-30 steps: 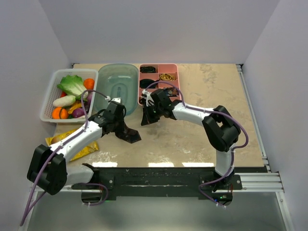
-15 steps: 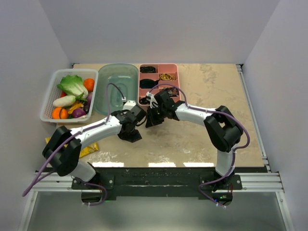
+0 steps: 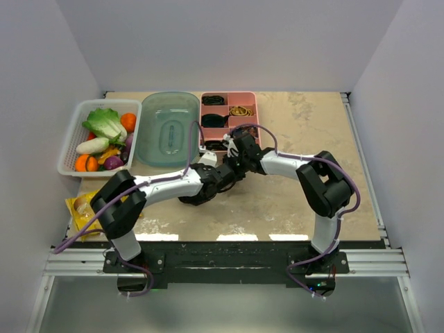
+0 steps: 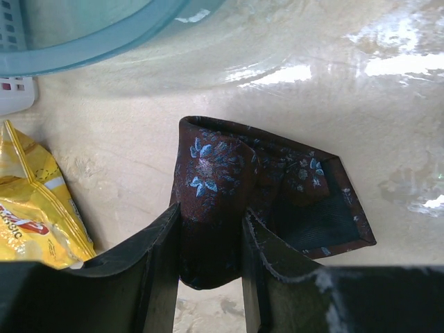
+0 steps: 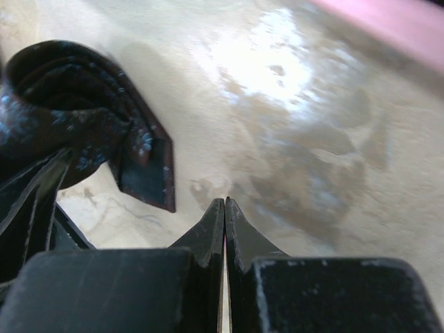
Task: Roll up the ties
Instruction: Roll the tie at the center of the board.
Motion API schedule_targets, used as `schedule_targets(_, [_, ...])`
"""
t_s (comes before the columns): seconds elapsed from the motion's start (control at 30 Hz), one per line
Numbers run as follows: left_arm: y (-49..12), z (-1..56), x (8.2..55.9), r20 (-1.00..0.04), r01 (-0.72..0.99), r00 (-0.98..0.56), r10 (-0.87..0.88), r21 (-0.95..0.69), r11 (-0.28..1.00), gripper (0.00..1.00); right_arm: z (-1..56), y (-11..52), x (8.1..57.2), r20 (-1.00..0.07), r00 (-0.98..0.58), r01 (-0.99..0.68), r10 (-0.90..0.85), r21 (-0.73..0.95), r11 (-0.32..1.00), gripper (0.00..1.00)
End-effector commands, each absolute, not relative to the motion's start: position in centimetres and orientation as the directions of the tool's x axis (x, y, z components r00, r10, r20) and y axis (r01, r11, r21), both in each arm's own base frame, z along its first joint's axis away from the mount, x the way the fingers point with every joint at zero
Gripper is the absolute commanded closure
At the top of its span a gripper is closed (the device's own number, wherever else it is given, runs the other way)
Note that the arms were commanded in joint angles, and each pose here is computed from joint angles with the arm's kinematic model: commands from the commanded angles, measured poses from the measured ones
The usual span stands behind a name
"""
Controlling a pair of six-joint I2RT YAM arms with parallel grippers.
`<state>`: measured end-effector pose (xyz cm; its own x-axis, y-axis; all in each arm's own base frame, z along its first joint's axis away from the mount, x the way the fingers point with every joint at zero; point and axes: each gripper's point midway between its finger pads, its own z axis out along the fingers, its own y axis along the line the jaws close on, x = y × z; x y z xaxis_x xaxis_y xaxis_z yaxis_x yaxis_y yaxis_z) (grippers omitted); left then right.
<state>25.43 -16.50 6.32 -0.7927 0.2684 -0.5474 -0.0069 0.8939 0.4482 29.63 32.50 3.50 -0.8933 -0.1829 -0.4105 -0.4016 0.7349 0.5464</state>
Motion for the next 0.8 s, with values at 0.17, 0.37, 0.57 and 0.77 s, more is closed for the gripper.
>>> schedule_targets(0.17, [-19.3, 5.3, 25.1, -0.547, -0.030, -0.776, 0.314, 0.529, 0.848, 0.87, 5.0, 32.4, 30.4, -0.433, -0.892, -0.394, -0.132, 0.598, 0.698, 1.00])
schedule_targets(0.37, [-21.8, 4.5, 24.4, -0.541, 0.017, -0.775, 0.327, 0.500, 0.866, 0.77, 4.4, 32.2, 30.4, -0.419, -0.899, -0.380, -0.126, 0.603, 0.702, 1.00])
schedule_targets(0.57, [-24.1, 4.1, 24.1, -0.548, 0.068, -0.780, 0.301, 0.403, 0.913, 0.58, 3.8, 32.0, 30.3, -0.409, -0.904, -0.370, -0.125, 0.604, 0.705, 1.00])
schedule_targets(0.77, [-24.8, 3.9, 23.4, -0.542, 0.105, -0.783, 0.305, 0.369, 0.923, 0.43, 3.6, 31.9, 30.3, -0.404, -0.906, -0.367, -0.125, 0.604, 0.707, 1.00])
